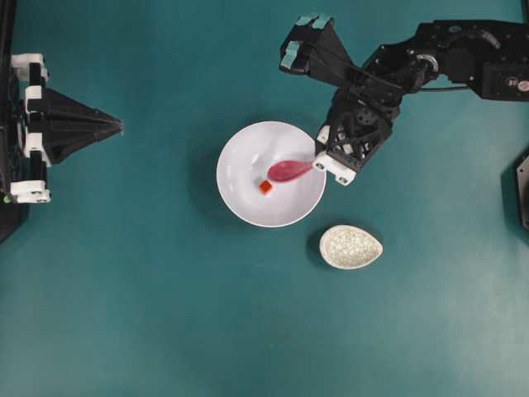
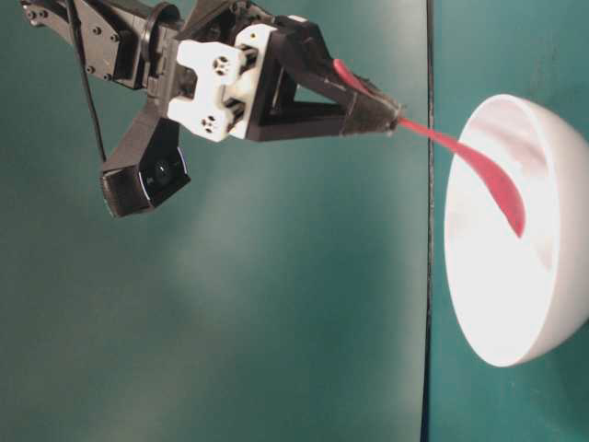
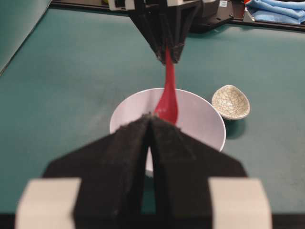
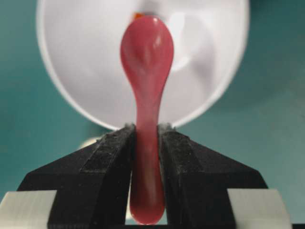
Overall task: Grip the spoon and scoop the red block from the bowl with right arm.
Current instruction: 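Carry the spoon over the white bowl and lower its bowl inside, then drag the spoon under the red cube to scoop it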
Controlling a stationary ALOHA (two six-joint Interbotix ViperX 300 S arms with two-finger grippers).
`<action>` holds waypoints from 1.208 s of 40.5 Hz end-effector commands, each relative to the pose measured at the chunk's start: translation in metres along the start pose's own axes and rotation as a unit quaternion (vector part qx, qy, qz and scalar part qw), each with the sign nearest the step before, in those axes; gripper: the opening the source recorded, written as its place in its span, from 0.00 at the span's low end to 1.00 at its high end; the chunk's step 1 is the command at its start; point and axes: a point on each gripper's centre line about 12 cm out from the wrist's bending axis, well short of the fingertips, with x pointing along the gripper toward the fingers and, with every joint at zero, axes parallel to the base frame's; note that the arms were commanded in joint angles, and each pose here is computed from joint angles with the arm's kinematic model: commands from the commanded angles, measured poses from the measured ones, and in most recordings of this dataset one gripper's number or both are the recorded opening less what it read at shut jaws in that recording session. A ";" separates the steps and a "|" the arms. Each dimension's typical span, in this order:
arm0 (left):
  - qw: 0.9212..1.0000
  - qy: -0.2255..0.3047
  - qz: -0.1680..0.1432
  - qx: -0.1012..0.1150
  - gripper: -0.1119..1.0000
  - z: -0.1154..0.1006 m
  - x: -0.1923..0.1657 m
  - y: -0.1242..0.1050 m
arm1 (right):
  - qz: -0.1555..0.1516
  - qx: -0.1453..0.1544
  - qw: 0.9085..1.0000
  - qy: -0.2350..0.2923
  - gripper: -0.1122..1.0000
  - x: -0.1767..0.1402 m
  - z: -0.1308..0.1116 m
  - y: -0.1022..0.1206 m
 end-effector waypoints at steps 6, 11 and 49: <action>1.000 0.004 0.002 0.001 0.10 0.004 0.001 0.001 | -0.013 -0.033 0.999 0.000 0.32 -0.006 0.002 0.012; 1.000 0.004 0.001 0.002 0.10 0.005 0.001 0.000 | -0.020 -0.047 0.999 0.008 0.32 0.000 -0.002 0.018; 1.000 -0.006 0.002 0.008 0.10 0.008 -0.003 0.000 | -0.020 -0.086 0.995 -0.039 0.32 0.031 0.023 0.032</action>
